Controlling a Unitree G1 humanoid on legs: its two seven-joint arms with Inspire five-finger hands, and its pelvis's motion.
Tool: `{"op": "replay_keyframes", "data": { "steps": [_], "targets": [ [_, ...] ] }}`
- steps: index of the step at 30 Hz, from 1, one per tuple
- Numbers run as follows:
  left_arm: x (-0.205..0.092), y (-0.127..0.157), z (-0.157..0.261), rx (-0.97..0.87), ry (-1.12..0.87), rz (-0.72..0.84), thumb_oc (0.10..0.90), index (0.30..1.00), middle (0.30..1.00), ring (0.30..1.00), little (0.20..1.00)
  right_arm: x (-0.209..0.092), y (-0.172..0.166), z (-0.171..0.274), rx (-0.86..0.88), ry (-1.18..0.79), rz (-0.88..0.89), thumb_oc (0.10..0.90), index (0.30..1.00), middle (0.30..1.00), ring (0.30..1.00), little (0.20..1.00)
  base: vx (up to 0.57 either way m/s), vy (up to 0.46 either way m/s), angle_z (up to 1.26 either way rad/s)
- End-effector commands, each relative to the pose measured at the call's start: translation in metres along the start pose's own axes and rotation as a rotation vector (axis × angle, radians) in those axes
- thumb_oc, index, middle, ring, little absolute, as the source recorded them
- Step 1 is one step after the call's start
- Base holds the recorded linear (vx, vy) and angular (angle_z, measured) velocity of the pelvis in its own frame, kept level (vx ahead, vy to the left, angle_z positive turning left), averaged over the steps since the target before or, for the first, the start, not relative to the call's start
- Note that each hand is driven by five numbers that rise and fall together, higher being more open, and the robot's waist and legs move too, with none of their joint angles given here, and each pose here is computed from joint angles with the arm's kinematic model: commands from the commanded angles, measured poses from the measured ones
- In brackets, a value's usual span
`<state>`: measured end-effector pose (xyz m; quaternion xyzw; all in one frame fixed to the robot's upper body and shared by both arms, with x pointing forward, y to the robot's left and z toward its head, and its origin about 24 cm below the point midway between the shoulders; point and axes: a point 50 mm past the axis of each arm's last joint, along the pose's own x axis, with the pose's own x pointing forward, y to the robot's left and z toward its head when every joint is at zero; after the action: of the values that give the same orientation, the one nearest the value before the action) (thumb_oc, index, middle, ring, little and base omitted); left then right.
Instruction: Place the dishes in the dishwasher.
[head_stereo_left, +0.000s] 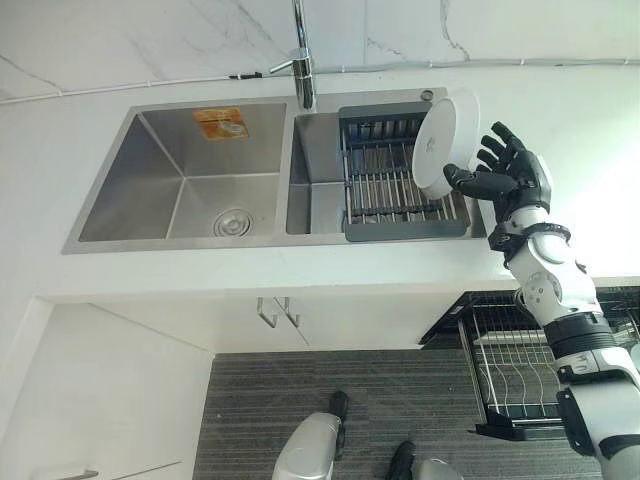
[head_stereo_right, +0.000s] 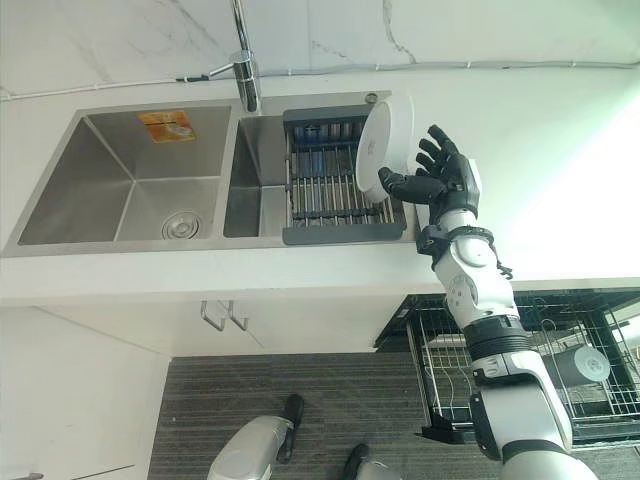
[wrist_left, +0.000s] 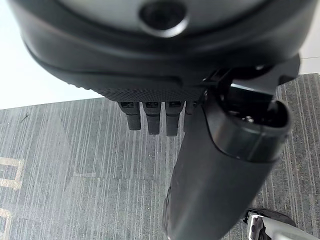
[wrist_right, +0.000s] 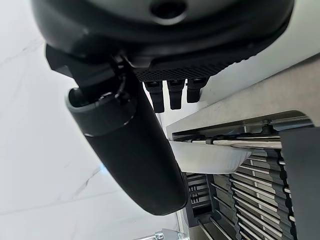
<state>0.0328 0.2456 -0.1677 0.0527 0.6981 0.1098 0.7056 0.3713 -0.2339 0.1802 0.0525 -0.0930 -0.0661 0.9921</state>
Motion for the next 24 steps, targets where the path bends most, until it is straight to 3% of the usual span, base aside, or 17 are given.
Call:
{"op": "replay_keyframes", "data": {
  "steps": [1,24],
  "targets": [
    [0.0,0.026,-0.026,0.069,0.096,0.078,0.8,0.9,0.9,0.9,0.9,0.013,0.021,0.072,0.04,-0.257,0.075,0.8,0.9,0.9,0.9,0.9,0.0,0.0,0.0],
    [-0.001,0.025,-0.009,0.132,0.068,0.125,0.8,0.9,0.9,0.9,0.9,0.025,0.012,0.087,0.019,-0.281,0.077,0.8,0.9,0.9,0.9,0.9,0.01,0.003,0.02]
  ]
}}
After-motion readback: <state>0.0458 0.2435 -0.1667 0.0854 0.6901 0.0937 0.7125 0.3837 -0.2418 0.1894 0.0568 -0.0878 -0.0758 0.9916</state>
